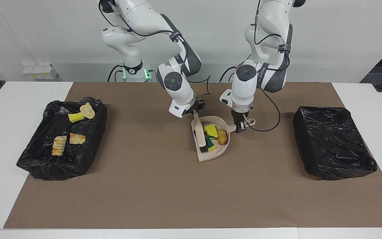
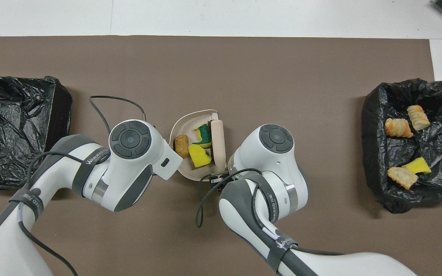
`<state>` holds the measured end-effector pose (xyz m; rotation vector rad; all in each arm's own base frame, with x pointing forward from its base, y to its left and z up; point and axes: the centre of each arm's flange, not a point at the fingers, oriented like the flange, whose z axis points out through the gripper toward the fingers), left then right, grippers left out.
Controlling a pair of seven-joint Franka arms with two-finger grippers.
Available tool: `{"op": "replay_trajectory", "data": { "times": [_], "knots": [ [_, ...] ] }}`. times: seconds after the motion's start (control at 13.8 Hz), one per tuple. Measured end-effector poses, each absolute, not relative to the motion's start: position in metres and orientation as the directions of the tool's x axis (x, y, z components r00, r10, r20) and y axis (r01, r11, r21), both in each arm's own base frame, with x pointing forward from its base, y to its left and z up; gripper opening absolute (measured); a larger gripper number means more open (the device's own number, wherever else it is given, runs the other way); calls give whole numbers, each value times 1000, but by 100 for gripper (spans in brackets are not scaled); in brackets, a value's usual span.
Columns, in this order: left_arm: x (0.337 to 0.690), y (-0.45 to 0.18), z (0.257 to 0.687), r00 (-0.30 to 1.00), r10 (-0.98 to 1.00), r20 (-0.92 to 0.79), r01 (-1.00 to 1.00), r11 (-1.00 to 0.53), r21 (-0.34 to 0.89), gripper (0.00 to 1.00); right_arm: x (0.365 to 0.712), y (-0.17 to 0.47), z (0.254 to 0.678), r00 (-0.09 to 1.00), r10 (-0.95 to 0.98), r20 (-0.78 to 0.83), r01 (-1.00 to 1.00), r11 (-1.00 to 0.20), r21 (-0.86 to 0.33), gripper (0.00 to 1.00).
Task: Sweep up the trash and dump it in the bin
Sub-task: 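Sweep the green sponge into the dustpan with the right gripper's brush, then carry the dustpan with the left gripper and tip it into the bin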
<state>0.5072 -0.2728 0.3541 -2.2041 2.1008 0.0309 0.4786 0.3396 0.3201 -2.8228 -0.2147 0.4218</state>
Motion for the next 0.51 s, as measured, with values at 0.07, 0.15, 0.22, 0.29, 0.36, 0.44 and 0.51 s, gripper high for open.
{"op": "replay_trajectory", "data": {
  "times": [0.07, 0.15, 0.22, 0.29, 0.36, 0.44, 0.51],
  "knots": [
    [507, -273, 354, 46, -996, -81, -998, -42, -56, 31, 481, 333, 319, 944, 182, -275, 102, -954, -282, 26],
    [507, -273, 354, 42, -996, -81, -998, -38, -56, 31, 486, 323, 319, 943, 178, -280, 103, -959, -265, 26],
    [508, -273, 354, 36, -996, -81, -998, -31, -56, 31, 492, 311, 319, 943, 176, -282, 108, -965, -240, 26],
    [508, -272, 355, 22, -996, -82, -998, -17, -55, 31, 498, 297, 319, 942, 172, -288, 112, -971, -212, 26],
    [508, -271, 355, 9, -996, -83, -999, -4, -54, 31, 504, 285, 319, 941, 170, -293, 117, -975, -189, 26],
    [509, -270, 355, 2, -996, -84, -999, 2, -53, 31, 508, 277, 320, 940, 170, -297, 123, -978, -170, 26],
    [511, -266, 355, -5, -996, -85, -999, 10, -52, 31, 511, 270, 321, 938, 173, -299, 133, -980, -150, 26]
  ]
}}
